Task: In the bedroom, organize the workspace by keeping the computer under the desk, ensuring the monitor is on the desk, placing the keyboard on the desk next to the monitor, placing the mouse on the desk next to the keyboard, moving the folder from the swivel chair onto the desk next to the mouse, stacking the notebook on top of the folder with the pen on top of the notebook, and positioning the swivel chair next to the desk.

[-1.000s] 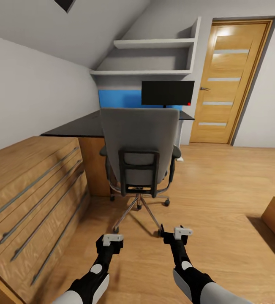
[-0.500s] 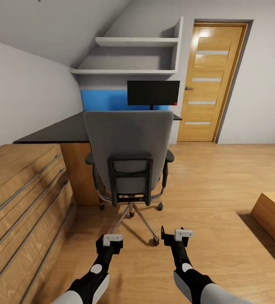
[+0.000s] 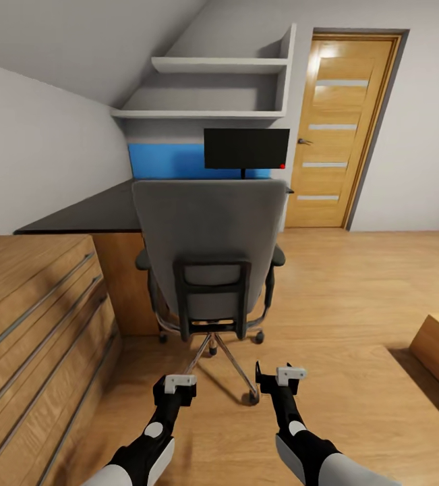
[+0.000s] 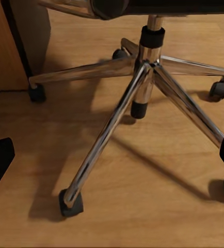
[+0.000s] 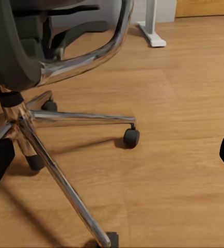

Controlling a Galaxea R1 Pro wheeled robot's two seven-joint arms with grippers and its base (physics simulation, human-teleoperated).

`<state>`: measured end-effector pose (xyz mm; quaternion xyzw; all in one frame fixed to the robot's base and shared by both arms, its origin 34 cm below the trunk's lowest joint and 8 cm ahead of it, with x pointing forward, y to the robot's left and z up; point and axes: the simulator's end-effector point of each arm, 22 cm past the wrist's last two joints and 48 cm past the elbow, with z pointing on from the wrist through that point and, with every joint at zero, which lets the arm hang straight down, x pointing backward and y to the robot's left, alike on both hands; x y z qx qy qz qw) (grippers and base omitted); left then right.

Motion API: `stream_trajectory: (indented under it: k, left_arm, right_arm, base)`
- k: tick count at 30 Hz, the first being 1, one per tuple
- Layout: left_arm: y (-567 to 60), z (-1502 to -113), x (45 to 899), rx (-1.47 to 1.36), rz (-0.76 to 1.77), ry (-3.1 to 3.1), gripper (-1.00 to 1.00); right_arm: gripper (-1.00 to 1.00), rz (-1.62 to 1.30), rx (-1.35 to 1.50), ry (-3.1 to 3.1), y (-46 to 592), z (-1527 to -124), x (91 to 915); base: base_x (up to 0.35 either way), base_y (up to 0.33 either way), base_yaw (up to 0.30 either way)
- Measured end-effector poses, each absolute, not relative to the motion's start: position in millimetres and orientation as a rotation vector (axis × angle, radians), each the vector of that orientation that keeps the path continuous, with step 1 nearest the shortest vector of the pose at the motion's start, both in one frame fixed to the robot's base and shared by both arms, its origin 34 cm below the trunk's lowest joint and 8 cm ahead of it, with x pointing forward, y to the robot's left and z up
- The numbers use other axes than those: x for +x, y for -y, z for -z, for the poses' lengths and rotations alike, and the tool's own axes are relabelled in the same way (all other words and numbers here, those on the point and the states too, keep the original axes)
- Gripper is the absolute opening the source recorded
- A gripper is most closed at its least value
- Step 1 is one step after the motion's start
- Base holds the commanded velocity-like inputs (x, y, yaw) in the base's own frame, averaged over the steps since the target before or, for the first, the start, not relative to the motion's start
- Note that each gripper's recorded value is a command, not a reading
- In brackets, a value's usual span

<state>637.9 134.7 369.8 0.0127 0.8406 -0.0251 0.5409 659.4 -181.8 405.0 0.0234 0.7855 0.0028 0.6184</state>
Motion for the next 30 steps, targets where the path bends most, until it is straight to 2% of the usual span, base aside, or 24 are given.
stream_trajectory:
  k: [10, 19, 30]
  left_arm:
    - [-134.5, -369.8, 637.9, 0.032, 0.060, -1.998, 1.00]
    - [-136.1, -369.7, 638.0, 0.025, 0.054, -1.998, 1.00]
    - [-135.1, -369.8, 637.9, 0.032, 0.055, -1.997, 1.00]
  right_arm:
    - [1.00, -0.015, 0.033, -1.808, 178.1, -404.4, 658.9]
    - [1.00, -0.152, -0.225, -1.795, 124.9, -403.3, 650.7]
    - [1.00, -0.158, -0.237, -1.801, 123.8, -399.7, 647.7]
  base:
    - [0.323, 0.000, 0.000]
    - [0.158, 0.000, 0.000]
    - [0.321, 0.000, 0.000]
